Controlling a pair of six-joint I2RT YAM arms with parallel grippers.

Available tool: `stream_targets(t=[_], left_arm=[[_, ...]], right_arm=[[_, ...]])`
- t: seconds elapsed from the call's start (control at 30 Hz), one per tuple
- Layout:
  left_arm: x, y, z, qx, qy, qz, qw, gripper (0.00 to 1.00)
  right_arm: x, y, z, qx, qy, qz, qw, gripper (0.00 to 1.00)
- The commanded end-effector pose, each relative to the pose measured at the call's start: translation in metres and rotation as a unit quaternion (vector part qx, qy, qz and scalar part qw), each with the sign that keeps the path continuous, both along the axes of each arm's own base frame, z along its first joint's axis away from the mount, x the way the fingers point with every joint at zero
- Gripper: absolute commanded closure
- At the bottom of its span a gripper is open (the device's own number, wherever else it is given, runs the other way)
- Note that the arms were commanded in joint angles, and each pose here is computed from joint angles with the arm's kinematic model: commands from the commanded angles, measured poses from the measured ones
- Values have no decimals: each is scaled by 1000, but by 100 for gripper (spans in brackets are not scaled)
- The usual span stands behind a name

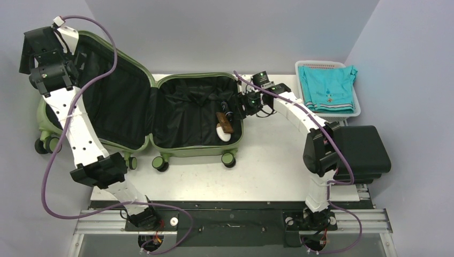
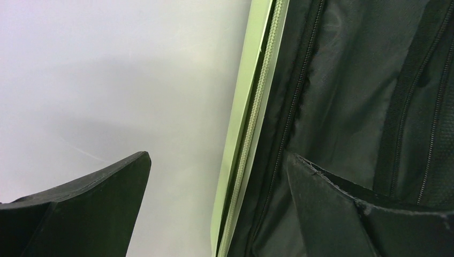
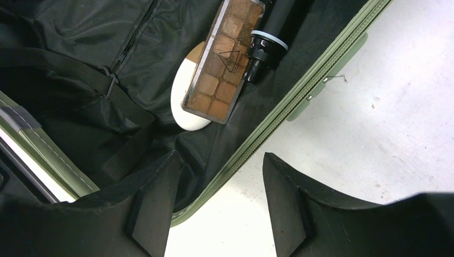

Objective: Open, take out, and arrange the luggage
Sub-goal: Adjust the luggage at the center of the board.

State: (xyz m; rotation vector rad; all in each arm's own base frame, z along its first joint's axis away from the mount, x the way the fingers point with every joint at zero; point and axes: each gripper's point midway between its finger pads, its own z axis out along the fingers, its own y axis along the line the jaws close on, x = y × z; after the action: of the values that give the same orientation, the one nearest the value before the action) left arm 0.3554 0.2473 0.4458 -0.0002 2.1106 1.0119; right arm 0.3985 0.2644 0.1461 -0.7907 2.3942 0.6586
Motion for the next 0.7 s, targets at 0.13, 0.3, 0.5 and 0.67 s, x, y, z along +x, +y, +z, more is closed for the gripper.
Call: stream_targets(t=[0.13,0.3,0.5,0.67], left_arm=[[3,10,-5,-1,17,-9,1000,29],[4,9,-14,-11,27,-15,999,48],[7,11,-20,-13,37,-12,999,77],[9,11,-20,-13,32,-12,999,100]], right_arm=[[7,0,4,-3,-23,-9,1000,46],[10,-5,1,-12,-23,-18,999,48],[17,-17,-6,-34,-29,-41,998,48],[27,-27,-10,-38,-26,-80,996,49]])
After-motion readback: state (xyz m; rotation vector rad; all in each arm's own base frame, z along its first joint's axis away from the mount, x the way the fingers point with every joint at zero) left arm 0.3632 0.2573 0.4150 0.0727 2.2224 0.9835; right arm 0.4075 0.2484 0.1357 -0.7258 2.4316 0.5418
